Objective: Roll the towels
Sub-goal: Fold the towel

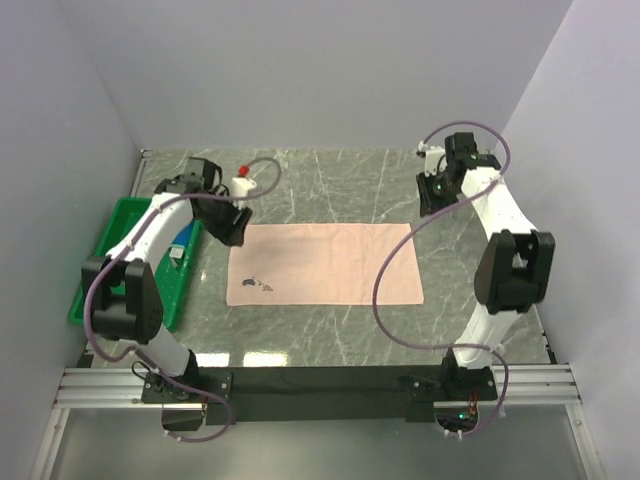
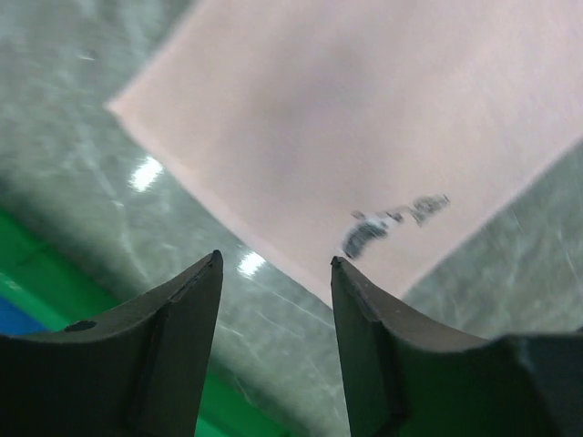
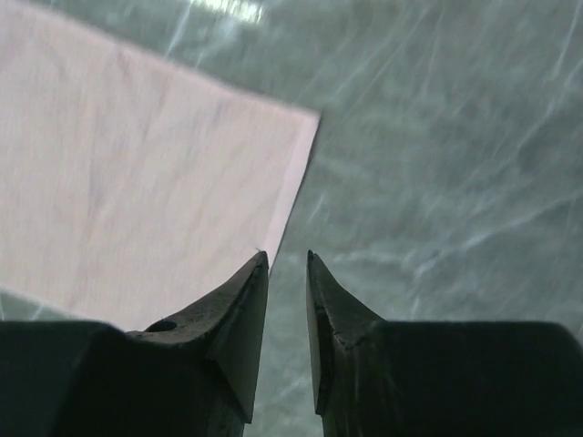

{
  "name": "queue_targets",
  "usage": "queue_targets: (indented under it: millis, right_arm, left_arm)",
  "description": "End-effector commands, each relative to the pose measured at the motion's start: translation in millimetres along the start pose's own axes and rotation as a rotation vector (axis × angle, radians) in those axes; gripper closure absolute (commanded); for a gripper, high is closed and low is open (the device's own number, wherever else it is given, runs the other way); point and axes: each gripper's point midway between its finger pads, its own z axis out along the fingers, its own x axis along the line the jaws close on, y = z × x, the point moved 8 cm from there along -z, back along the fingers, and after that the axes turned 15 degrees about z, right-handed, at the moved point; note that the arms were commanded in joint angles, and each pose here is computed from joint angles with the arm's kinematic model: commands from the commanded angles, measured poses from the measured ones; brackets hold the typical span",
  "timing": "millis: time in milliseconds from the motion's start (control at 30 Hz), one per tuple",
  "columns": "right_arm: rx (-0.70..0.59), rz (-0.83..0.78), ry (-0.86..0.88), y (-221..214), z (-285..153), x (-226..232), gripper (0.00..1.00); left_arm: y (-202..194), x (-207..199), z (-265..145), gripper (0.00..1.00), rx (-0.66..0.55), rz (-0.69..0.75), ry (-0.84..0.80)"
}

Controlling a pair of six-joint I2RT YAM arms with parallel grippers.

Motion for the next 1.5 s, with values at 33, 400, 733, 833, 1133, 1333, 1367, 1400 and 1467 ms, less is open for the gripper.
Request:
queue_targets:
  millis: [33, 400, 733, 833, 1133, 1333, 1367, 1400, 1467]
  right_arm:
    - [-0.001, 0.089, -0.036, 32.0, 33.4, -8.5, 0.7]
    - [0.094, 0.15, -0.033, 47.1, 96.7, -19.2, 0.64]
    - [0.177, 0.106, -0.103, 22.1, 131.8, -7.6, 0.6]
    - [0.202, 0.105, -0.105, 17.3, 136.8, -6.3, 0.63]
    - [0.205, 0.123, -0.123, 13.5, 132.5, -7.8, 0.64]
    - [0.144, 0.143, -0.1, 25.5, 110.3, -4.1, 0.59]
    - [0.132, 0.149, -0.091, 29.2, 107.1, -3.5, 0.59]
    - [0.127, 0.159, -0.082, 31.0, 104.2, -5.0, 0.59]
    - [0.122, 0.166, -0.057, 34.9, 100.6, -3.5, 0.59]
  left_arm:
    - [9.2, 41.0, -2.1, 0.41, -0.102, -0.127, 0.046]
    - [4.2, 83.3, 9.6, 0.4, -0.09, -0.268, 0.142]
    - [-0.1, 91.7, 20.6, 0.37, -0.051, -0.273, 0.146]
    - [1.2, 97.3, 23.0, 0.37, -0.046, -0.269, 0.152]
    - [0.1, 107.3, 36.8, 0.38, -0.029, -0.296, 0.148]
    - [-0.9, 106.4, 38.8, 0.38, -0.032, -0.297, 0.143]
    - [-1.1, 106.3, 38.9, 0.39, -0.033, -0.295, 0.144]
    - [-0.6, 106.3, 38.2, 0.38, -0.036, -0.294, 0.147]
    - [-0.6, 106.5, 38.4, 0.38, -0.035, -0.293, 0.146]
